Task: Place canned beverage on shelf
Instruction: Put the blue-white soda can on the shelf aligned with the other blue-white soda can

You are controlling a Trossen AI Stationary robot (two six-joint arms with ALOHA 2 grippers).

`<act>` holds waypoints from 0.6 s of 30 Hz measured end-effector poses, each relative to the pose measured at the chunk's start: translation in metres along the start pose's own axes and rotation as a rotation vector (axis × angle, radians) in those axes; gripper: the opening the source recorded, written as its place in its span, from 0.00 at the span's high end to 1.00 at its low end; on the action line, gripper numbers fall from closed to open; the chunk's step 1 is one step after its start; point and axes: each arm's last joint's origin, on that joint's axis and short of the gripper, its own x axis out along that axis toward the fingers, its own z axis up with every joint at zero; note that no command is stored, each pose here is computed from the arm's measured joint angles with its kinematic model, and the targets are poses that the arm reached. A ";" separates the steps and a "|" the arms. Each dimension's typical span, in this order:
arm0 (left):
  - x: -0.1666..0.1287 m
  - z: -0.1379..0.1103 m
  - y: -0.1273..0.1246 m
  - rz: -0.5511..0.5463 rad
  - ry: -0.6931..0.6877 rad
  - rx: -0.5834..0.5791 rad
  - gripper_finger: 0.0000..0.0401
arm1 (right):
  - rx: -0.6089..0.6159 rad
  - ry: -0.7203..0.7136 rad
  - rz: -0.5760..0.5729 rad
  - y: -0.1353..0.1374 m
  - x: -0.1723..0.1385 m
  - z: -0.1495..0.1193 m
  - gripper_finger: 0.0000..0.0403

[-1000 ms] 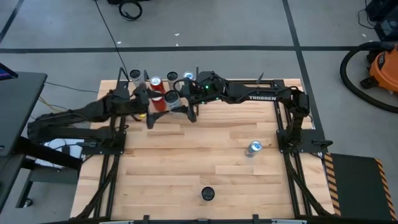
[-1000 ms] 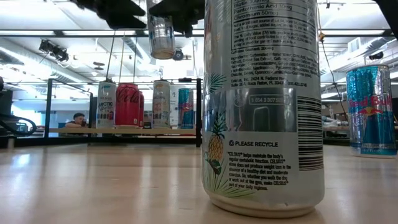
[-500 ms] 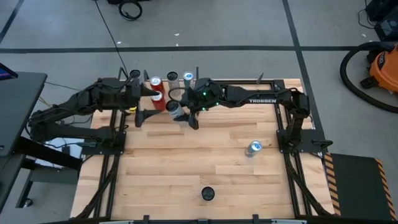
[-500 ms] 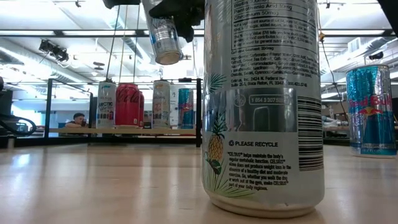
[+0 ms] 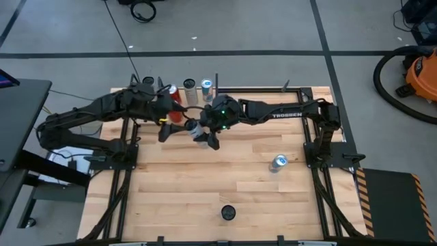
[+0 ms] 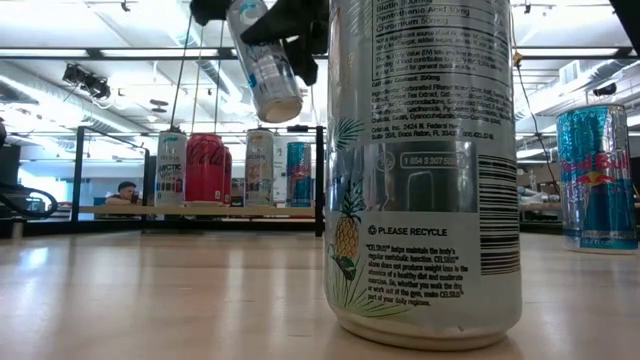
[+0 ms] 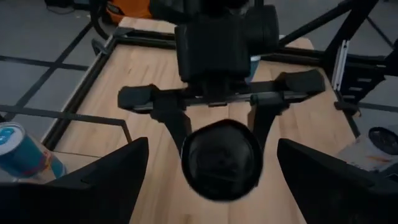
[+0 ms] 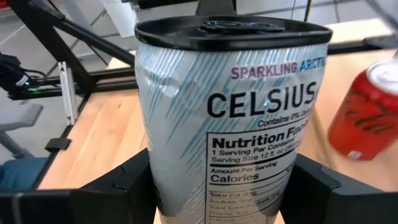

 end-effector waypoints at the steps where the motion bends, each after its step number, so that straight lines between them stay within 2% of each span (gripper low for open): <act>1: 0.003 -0.001 0.000 -0.003 0.016 0.000 0.11 | 0.011 0.003 0.003 0.000 0.000 -0.001 0.37; 10: 0.036 -0.009 0.004 -0.036 0.145 -0.022 0.11 | 0.042 0.048 0.008 0.000 0.002 -0.010 0.37; 14: 0.039 -0.010 0.002 -0.108 0.154 -0.029 0.11 | 0.043 0.059 -0.003 0.001 0.002 -0.011 0.37; 18: 0.039 -0.010 0.002 -0.122 0.156 -0.030 0.11 | 0.042 0.065 0.002 0.004 0.003 -0.012 0.37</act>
